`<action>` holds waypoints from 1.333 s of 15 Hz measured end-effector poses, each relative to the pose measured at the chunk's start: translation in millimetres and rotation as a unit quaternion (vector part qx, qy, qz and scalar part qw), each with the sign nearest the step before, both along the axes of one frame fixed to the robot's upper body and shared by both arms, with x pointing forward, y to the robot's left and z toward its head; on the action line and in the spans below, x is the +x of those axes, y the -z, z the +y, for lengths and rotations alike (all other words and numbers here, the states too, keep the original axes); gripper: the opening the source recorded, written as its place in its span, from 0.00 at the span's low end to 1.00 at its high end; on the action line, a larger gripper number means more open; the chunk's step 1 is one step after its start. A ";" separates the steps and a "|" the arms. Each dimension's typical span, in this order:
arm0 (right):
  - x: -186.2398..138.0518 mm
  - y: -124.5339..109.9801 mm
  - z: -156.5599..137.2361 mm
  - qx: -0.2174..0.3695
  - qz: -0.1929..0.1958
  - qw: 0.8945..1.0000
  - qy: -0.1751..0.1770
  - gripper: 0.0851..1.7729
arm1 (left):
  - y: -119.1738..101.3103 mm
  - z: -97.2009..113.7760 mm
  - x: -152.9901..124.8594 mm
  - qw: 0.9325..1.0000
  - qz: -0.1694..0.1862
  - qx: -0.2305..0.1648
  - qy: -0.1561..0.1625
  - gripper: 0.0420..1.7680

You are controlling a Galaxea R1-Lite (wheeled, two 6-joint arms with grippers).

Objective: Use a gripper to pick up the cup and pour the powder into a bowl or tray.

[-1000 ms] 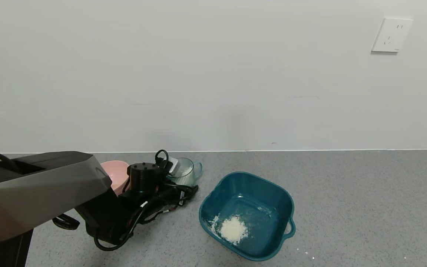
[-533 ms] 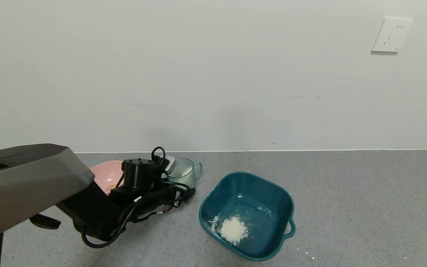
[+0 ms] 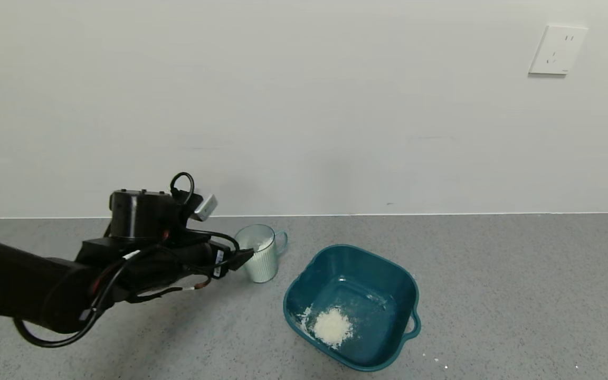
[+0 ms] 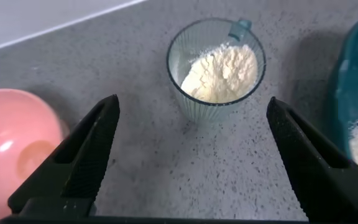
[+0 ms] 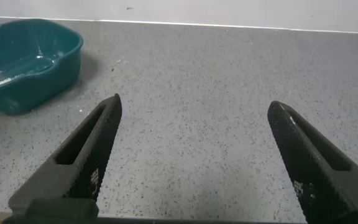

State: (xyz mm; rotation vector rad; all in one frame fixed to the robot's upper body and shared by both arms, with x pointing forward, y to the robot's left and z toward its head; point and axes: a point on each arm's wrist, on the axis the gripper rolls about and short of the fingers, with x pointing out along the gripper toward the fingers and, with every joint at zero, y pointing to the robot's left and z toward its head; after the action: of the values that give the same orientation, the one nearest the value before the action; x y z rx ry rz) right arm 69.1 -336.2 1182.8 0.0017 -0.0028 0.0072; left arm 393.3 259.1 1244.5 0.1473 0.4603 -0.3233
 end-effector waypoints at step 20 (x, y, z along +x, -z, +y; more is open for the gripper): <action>0.0 0.0 0.0 0.000 0.000 1.000 0.000 0.96 | -78.4 80.2 -327.9 0.972 -0.193 -0.043 -0.128 0.97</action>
State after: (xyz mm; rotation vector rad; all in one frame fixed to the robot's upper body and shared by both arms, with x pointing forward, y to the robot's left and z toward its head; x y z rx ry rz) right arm 69.1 -336.2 1182.8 0.0017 -0.0028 0.0072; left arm 65.4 339.3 1322.8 0.0622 0.0757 -0.0567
